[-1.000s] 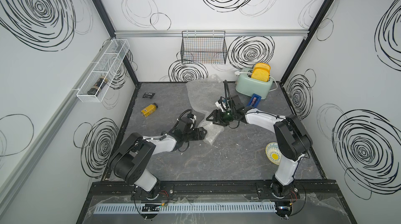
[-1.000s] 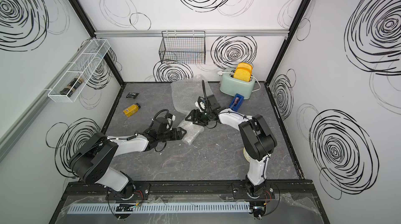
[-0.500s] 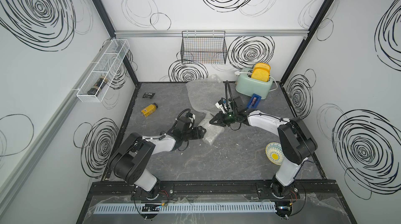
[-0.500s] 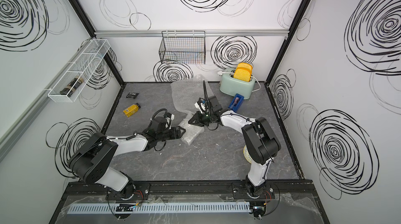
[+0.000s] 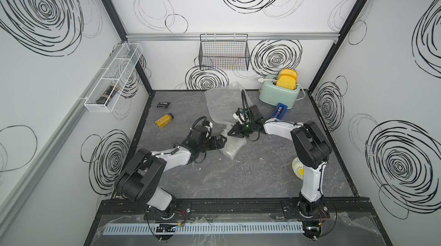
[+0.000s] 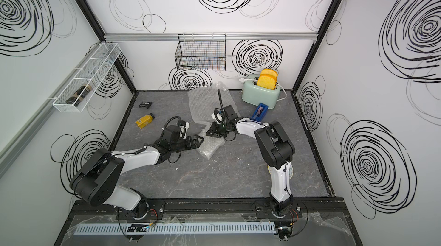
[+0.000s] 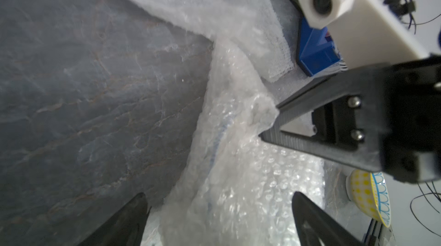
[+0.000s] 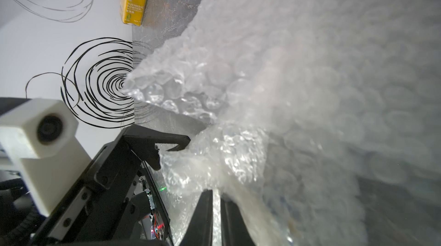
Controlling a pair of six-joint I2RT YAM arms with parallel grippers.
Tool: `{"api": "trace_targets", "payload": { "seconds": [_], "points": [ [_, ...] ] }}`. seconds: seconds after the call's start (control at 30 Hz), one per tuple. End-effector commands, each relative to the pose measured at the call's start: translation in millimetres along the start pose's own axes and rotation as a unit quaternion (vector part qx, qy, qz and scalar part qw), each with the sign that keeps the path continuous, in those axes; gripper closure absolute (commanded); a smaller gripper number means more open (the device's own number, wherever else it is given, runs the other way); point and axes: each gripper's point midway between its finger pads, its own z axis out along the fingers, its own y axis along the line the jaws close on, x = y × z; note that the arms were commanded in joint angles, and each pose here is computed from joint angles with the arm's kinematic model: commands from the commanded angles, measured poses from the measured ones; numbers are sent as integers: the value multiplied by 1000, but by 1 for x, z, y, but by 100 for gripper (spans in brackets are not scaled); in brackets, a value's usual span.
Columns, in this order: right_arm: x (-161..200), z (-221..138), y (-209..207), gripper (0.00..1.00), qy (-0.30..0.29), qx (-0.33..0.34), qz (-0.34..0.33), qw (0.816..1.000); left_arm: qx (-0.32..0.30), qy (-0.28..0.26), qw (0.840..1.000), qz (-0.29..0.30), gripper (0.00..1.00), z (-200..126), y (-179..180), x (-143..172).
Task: Wrap bowls in bubble wrap
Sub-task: Wrap the bowl in bubble wrap.
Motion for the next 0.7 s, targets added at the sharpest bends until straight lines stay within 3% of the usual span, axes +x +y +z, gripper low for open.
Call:
{"api": "trace_targets", "payload": {
  "seconds": [0.0,0.2,0.43,0.67],
  "points": [
    [1,5,-1,85,6,8,-14,1000,23,-16,1000,9,3,5,-16,-25],
    [3,5,1,84,9,7,-17,1000,13,-5,1000,20,0,26,-7,-28],
    [6,-3,8,83,6,5,-23,1000,-11,-5,1000,1,16,37,17,-30],
    [-3,-37,31,76,-24,0,-48,999,-11,-2,1000,-1,21,40,22,-26]
  ]
}}
